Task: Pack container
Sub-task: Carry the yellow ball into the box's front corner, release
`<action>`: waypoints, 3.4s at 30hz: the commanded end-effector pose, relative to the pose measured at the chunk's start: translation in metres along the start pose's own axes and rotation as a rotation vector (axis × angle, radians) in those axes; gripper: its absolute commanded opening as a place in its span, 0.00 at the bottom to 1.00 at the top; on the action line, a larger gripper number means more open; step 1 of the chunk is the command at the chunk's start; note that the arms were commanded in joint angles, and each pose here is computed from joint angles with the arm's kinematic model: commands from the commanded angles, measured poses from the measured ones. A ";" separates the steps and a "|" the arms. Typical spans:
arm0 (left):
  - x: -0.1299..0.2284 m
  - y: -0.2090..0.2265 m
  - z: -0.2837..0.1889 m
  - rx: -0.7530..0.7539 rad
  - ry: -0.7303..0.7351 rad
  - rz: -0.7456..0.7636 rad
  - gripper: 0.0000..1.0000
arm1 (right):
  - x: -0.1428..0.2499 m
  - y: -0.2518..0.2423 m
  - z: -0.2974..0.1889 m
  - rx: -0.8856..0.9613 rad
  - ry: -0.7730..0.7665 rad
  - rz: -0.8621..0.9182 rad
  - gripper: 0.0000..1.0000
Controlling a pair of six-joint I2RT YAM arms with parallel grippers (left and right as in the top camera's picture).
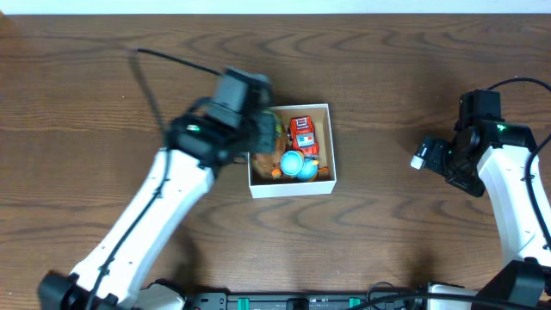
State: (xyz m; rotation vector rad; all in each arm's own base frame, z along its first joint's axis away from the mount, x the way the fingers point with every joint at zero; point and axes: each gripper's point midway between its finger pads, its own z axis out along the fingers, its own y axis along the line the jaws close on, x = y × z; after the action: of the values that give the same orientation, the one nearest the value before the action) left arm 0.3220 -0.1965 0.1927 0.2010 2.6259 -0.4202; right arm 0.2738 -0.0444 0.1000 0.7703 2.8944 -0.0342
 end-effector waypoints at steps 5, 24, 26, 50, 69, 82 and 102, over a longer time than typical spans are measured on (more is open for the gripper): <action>0.027 -0.033 0.055 -0.016 0.114 0.126 0.06 | 0.001 -0.001 0.000 0.001 0.003 -0.012 0.99; 0.056 0.030 0.049 -0.234 0.267 -0.008 0.06 | 0.002 -0.001 0.000 0.002 0.005 -0.015 0.99; 0.058 0.029 0.049 -0.234 0.272 -0.004 0.06 | 0.001 -0.001 0.000 0.002 0.005 -0.015 0.99; 0.036 0.018 0.043 -0.190 0.177 -0.003 0.83 | 0.002 -0.001 0.000 0.002 0.006 -0.016 0.99; 0.065 0.019 0.024 -0.174 0.288 -0.013 0.06 | 0.002 -0.001 0.000 0.003 0.006 -0.016 0.99; 0.081 0.026 0.037 -0.191 0.335 -0.015 0.06 | 0.002 -0.001 0.000 0.002 0.006 -0.016 0.99; 0.126 0.024 0.102 -0.194 0.546 -0.017 0.06 | 0.002 -0.001 0.000 0.003 0.007 -0.016 0.99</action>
State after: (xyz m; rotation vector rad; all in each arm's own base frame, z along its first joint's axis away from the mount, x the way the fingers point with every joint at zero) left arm 0.2676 -0.1970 0.0463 0.2511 3.1492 -0.1163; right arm 0.2729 -0.0442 0.0999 0.7656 2.8997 -0.0348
